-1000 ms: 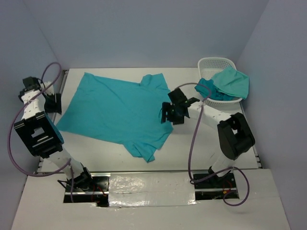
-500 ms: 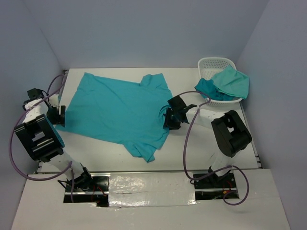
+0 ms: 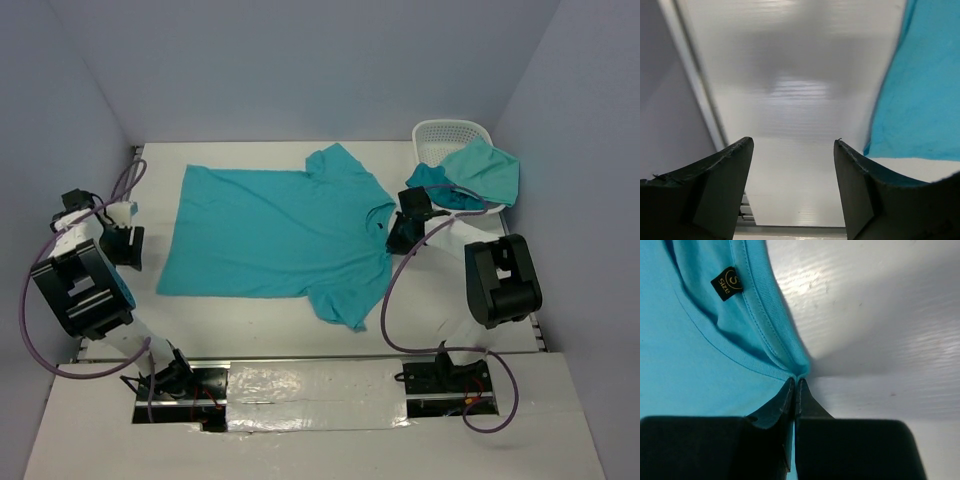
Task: Fold and stack the t-shirts
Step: Flatten out the tshirt, then grap the side of the flattened tshirt closest away from the robot with both arms
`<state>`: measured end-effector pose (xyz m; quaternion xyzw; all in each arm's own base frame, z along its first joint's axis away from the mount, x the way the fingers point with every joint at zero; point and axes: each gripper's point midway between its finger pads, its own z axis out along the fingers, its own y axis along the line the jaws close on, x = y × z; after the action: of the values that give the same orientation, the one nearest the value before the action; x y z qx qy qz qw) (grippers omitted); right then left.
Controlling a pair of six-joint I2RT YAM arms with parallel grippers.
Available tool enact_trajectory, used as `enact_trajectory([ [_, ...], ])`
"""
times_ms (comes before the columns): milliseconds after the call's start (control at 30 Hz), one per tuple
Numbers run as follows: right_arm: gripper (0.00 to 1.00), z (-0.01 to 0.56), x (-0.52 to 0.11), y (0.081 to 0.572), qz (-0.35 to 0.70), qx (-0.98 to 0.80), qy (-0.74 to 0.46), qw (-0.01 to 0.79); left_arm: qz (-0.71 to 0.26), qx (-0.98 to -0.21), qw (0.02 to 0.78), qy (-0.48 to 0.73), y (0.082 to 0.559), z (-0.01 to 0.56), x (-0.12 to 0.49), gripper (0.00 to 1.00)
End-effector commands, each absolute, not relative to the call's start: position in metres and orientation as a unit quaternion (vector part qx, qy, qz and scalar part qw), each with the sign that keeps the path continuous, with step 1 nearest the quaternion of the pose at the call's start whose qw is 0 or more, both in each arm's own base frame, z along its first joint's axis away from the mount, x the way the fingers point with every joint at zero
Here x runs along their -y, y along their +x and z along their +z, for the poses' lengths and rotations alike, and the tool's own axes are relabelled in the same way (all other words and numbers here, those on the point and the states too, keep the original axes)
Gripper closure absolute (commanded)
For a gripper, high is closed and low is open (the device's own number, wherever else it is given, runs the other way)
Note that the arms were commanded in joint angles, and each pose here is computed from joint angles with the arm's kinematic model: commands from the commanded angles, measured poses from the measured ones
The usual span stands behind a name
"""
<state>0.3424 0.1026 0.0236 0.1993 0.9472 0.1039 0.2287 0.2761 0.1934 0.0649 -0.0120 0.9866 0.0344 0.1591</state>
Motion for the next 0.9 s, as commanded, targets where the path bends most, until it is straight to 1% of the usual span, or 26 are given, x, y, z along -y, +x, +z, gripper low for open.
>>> enact_trajectory([
  [0, 1.00, 0.041, -0.083, 0.358, 0.082, -0.947, 0.178, 0.254, 0.002, -0.986, 0.161, 0.042, 0.270, 0.072, -0.165, 0.22],
  [33, 1.00, 0.042, -0.084, 0.362, 0.089, -0.949, 0.165, 0.253, -0.004, -0.986, 0.157, 0.051, 0.269, 0.073, -0.157, 0.21],
  [100, 0.60, 0.044, -0.087, 0.365, 0.097, -0.952, 0.148, 0.251, -0.009, -0.986, 0.153, 0.064, 0.265, 0.073, -0.146, 0.20],
  [133, 0.49, 0.050, -0.089, 0.369, 0.097, -0.952, 0.140, 0.254, -0.017, -0.986, 0.147, 0.072, 0.262, 0.073, -0.138, 0.20],
  [200, 0.35, 0.056, -0.087, 0.365, 0.090, -0.956, 0.131, 0.248, -0.038, -0.984, 0.145, 0.097, 0.260, 0.073, -0.115, 0.18],
  [233, 0.32, 0.064, -0.087, 0.362, 0.086, -0.957, 0.128, 0.247, -0.043, -0.982, 0.139, 0.118, 0.260, 0.072, -0.101, 0.18],
  [267, 0.28, 0.082, -0.081, 0.360, 0.074, -0.951, 0.130, 0.270, -0.042, -0.983, 0.129, 0.125, 0.254, 0.065, -0.096, 0.16],
  [300, 0.26, 0.093, -0.086, 0.355, 0.070, -0.950, 0.118, 0.281, -0.024, -0.984, 0.119, 0.128, 0.251, 0.061, -0.099, 0.15],
  [333, 0.22, 0.098, -0.087, 0.343, 0.061, -0.951, 0.109, 0.281, -0.015, -0.985, 0.122, 0.123, 0.252, 0.057, -0.102, 0.15],
  [367, 0.21, 0.106, -0.089, 0.336, 0.052, -0.949, 0.102, 0.294, -0.013, -0.987, 0.109, 0.118, 0.247, 0.050, -0.103, 0.15],
  [400, 0.21, 0.123, -0.112, 0.322, 0.071, -0.944, 0.073, 0.313, -0.003, -0.989, 0.097, 0.113, 0.244, 0.047, -0.108, 0.15],
  [467, 0.23, 0.112, -0.133, 0.289, 0.073, -0.954, 0.041, 0.288, -0.005, -0.991, 0.082, 0.102, 0.242, 0.041, -0.108, 0.17],
  [500, 0.25, 0.109, -0.142, 0.275, 0.079, -0.956, 0.049, 0.278, -0.004, -0.992, 0.079, 0.099, 0.242, 0.040, -0.109, 0.17],
  [533, 0.27, 0.096, -0.162, 0.246, 0.084, -0.965, 0.018, 0.249, -0.009, -0.992, 0.082, 0.095, 0.245, 0.040, -0.107, 0.17],
  [567, 0.30, 0.090, -0.172, 0.233, 0.096, -0.967, 0.011, 0.237, -0.013, -0.992, 0.083, 0.094, 0.247, 0.039, -0.107, 0.17],
  [633, 0.34, 0.076, -0.190, 0.206, 0.117, -0.969, 0.007, 0.216, -0.022, -0.992, 0.089, 0.092, 0.252, 0.037, -0.104, 0.17],
  [667, 0.36, 0.071, -0.202, 0.191, 0.122, -0.971, -0.020, 0.207, -0.028, -0.991, 0.090, 0.094, 0.253, 0.036, -0.102, 0.17],
  [800, 0.36, 0.051, -0.212, 0.164, 0.112, -0.975, -0.052, 0.183, -0.047, -0.989, 0.093, 0.108, 0.249, 0.032, -0.092, 0.17],
  [867, 0.35, 0.043, -0.213, 0.156, 0.106, -0.978, -0.055, 0.169, -0.049, -0.988, 0.091, 0.112, 0.245, 0.028, -0.090, 0.18],
])
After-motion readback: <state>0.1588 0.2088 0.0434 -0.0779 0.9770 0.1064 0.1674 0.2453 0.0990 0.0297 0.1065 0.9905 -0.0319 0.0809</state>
